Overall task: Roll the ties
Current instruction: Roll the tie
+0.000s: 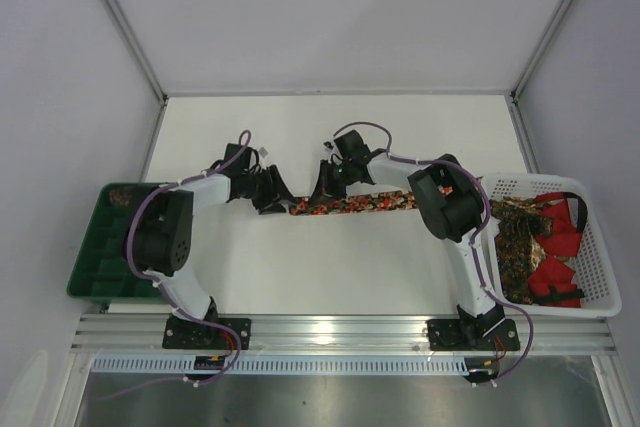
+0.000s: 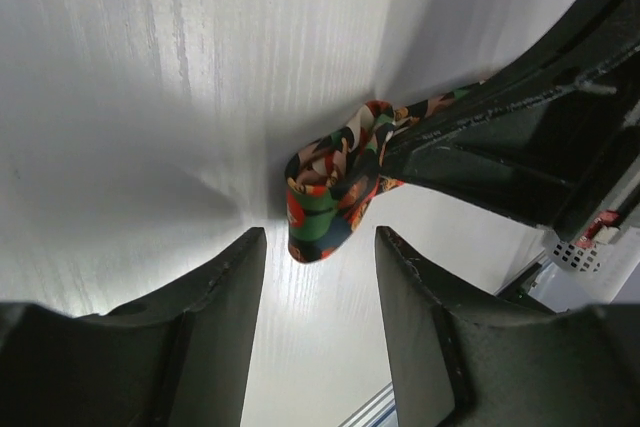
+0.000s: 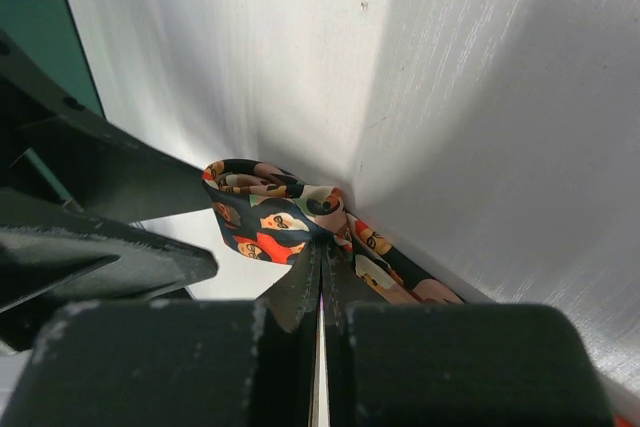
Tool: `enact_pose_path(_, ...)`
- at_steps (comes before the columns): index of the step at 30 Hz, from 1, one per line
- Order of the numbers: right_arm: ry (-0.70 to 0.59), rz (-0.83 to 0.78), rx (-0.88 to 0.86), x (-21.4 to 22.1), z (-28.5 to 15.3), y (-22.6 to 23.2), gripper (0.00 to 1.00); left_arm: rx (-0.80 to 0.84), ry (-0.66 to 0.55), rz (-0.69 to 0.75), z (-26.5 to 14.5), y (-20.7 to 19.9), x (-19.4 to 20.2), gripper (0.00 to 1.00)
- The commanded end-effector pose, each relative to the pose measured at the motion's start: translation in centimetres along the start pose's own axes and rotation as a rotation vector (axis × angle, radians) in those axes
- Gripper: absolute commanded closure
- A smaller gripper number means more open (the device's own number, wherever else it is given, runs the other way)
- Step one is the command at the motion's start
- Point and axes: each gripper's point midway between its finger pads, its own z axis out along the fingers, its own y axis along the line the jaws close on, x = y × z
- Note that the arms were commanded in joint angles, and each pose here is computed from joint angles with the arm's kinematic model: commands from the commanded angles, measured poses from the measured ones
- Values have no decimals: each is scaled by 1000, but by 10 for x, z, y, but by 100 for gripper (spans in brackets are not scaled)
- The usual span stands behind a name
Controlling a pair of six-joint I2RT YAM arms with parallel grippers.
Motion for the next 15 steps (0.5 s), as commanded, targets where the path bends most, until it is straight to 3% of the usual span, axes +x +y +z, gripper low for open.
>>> enact_pose_path(1,18,25,136,16,9,-44,100,43,-14,-11,8,-4,-7,46)
enact_pose_path(10,28,26,119,13,11,-40,100,27,-6,-23,22,4,-13,49)
enact_pose_path(15,34,22,119,12,13,-37,100,8,1,-9,23,5,-15,72)
